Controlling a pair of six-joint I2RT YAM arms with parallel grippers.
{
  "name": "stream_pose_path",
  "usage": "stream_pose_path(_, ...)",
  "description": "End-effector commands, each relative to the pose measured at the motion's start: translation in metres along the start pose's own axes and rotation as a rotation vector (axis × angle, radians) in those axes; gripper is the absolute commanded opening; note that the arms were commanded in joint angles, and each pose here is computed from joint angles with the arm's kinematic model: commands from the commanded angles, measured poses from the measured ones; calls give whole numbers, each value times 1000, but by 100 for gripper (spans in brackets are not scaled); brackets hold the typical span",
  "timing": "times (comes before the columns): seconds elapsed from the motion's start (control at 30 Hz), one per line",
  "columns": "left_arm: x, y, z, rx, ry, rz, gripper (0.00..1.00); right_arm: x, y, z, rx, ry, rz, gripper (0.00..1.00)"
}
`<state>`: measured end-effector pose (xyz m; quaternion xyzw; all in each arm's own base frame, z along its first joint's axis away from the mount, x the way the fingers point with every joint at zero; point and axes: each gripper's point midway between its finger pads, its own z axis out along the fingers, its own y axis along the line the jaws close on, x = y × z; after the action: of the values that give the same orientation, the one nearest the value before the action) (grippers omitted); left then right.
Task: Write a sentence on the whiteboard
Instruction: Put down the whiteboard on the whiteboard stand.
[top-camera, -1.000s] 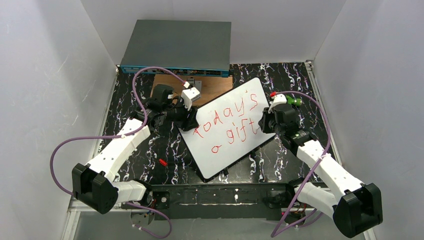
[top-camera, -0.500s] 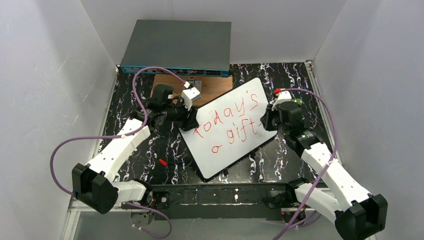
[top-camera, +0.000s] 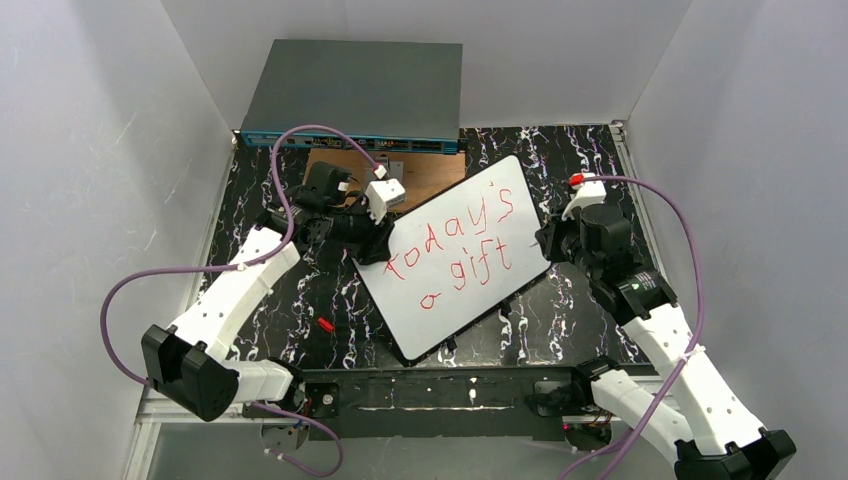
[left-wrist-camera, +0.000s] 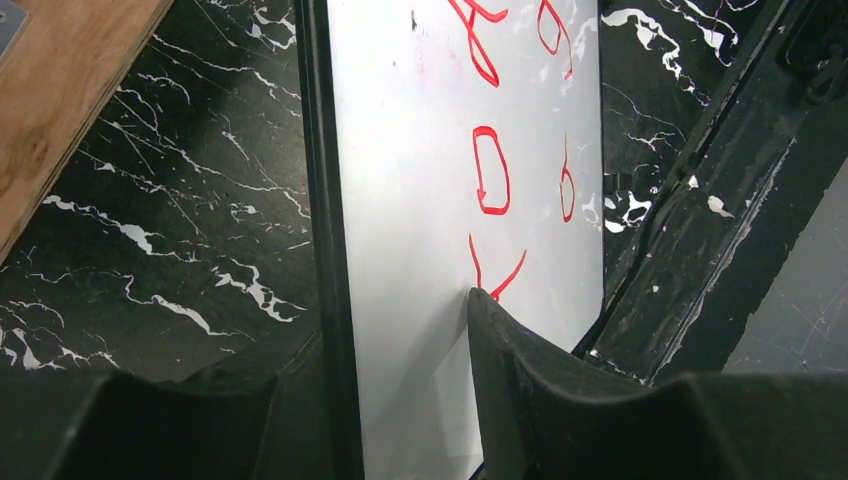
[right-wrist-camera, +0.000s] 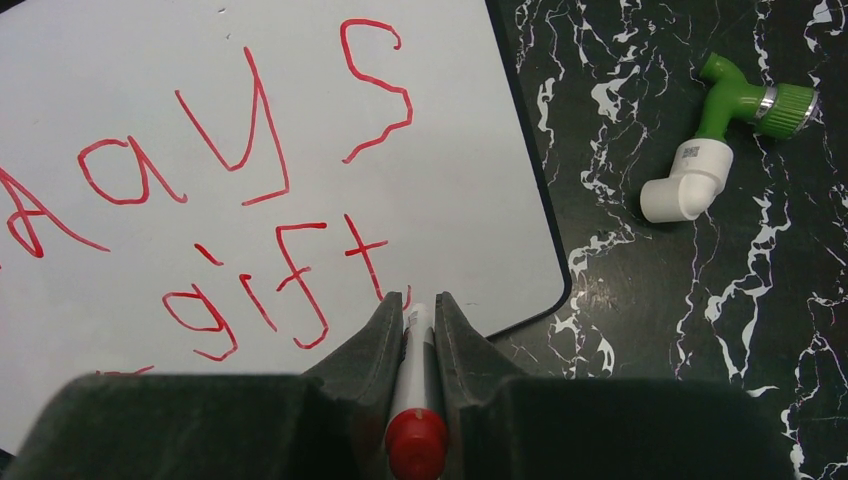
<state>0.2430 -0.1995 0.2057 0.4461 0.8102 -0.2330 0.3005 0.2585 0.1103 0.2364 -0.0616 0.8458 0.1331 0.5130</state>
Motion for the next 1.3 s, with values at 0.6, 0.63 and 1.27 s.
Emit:
stream_pose_path(0.6,16,34,34,-86,56,89,1,-32,4,3,3,-96,37,1)
stream_pose_path(0.63,17,34,35,-87,61,88,2,-32,4,3,3,-96,36,1)
stream_pose_path(1.27,50,42,35,-175,91,105,24,-26,3,7,2,-82,30,1)
